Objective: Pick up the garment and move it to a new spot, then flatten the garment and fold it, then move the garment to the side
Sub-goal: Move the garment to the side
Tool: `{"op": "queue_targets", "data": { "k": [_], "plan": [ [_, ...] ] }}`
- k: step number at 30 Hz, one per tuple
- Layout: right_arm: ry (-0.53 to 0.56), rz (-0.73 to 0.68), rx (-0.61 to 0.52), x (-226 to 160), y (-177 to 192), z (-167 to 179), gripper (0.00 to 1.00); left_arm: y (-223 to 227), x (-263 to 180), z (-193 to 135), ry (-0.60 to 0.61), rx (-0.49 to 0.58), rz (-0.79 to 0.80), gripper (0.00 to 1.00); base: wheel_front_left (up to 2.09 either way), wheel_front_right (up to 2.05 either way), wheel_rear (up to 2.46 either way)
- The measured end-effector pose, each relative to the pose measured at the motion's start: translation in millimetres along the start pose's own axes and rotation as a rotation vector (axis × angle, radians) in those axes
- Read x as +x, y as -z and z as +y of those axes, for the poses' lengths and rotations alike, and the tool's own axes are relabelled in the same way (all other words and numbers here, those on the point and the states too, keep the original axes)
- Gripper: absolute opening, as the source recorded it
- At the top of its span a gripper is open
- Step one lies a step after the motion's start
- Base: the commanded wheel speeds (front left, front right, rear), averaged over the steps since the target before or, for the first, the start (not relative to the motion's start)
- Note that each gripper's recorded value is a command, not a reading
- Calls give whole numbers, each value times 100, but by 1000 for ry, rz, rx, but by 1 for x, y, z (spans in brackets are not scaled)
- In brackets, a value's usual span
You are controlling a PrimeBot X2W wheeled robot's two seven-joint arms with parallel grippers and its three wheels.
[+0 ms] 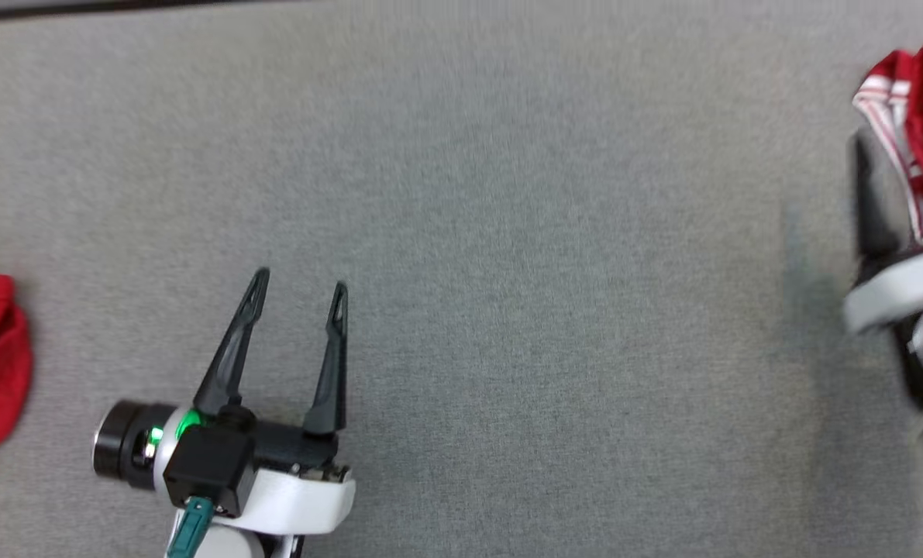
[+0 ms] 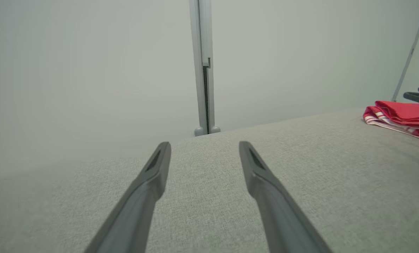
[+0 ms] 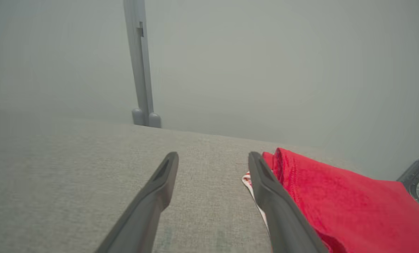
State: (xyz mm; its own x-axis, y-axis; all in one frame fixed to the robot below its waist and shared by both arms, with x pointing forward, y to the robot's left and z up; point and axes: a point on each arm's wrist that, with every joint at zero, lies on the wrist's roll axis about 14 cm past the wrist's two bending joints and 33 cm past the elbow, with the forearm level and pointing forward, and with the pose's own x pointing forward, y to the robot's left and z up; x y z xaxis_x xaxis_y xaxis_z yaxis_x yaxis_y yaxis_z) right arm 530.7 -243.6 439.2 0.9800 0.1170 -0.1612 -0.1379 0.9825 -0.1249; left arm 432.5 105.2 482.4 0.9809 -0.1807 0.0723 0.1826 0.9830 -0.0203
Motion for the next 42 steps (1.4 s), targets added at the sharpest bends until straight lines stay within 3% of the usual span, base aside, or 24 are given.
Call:
{"op": "queue_targets", "data": {
  "k": [9, 15, 19, 23, 29, 42],
  "plan": [
    [-137, -173, 144, -74, -46, 87, 100, -20, -48, 24, -126, -23, 0, 100, 0, 0, 0],
    [-168, -321, 196, -116, -90, 116, 100, -35, -79, 37, -180, -28, -30, 100, 0, 0, 0],
    [-159, -364, 230, -143, -100, 123, 100, -38, -102, 44, -216, -27, -33, 100, 0, 0, 0],
    [-134, -345, 223, -162, -89, 122, 100, -45, -113, 45, -219, 10, -52, 100, 0, 0, 0],
    [-152, -212, 236, -176, -45, 141, 100, -48, -128, 56, -266, 16, -60, 100, 0, 0, 0],
    [-160, -186, 257, -176, -37, 148, 100, -42, -133, 59, -262, 32, -40, 100, 0, 0, 0]
  ]
}}
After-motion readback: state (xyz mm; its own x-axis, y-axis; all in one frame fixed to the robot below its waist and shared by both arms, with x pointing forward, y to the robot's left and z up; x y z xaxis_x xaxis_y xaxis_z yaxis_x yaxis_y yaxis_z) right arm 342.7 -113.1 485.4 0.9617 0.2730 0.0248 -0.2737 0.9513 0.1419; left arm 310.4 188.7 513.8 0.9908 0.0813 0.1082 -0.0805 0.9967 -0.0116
